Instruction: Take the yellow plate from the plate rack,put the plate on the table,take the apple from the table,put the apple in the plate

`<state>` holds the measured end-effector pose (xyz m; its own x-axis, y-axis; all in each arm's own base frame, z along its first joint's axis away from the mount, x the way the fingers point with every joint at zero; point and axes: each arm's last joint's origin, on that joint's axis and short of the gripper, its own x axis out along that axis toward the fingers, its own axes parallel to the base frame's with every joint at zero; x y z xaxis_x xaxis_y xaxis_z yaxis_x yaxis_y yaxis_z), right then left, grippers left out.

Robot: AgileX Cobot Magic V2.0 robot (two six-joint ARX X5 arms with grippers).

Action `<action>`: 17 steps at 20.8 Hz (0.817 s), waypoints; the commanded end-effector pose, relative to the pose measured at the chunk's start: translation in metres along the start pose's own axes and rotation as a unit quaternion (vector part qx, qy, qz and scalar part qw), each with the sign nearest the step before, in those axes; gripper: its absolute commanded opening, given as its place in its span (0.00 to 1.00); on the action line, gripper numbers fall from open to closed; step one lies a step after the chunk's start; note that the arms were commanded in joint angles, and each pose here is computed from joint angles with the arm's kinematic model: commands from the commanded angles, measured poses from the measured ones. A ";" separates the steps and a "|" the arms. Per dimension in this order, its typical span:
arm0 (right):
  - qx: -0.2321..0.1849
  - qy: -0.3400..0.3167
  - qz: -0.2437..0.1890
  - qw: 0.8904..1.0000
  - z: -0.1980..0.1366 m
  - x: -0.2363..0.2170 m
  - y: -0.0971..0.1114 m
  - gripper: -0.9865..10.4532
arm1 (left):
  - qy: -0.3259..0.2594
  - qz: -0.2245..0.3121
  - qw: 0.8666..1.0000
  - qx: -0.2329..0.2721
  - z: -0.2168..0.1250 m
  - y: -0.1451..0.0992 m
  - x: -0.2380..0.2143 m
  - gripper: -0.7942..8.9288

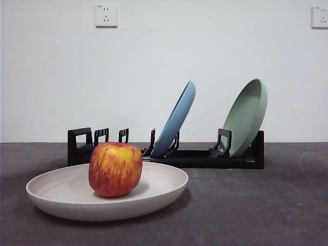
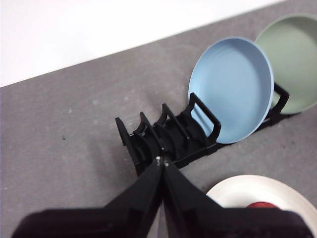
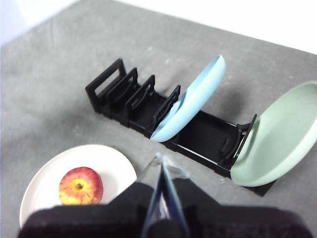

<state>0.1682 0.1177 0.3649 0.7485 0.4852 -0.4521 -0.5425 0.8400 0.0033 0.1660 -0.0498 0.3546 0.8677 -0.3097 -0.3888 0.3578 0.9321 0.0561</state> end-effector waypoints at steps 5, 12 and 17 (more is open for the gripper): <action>0.071 -0.023 -0.033 0.997 -0.089 0.015 -0.002 0.07 | -0.044 -0.002 0.996 -0.076 -0.077 -0.007 0.001 0.07; 0.077 -0.044 -0.044 0.995 -0.129 0.009 -0.001 0.07 | -0.060 -0.004 0.993 -0.103 -0.112 -0.011 -0.005 0.07; 0.077 -0.042 -0.045 0.995 -0.129 0.009 -0.001 0.07 | -0.054 -0.021 0.992 -0.114 -0.113 -0.012 -0.005 0.07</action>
<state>0.1263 0.0900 0.2473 0.8222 0.4239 -0.3800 -0.4197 0.9023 0.0984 0.1179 -0.0369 0.2542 0.8980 -0.3420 -0.2769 0.3131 0.9387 -0.1442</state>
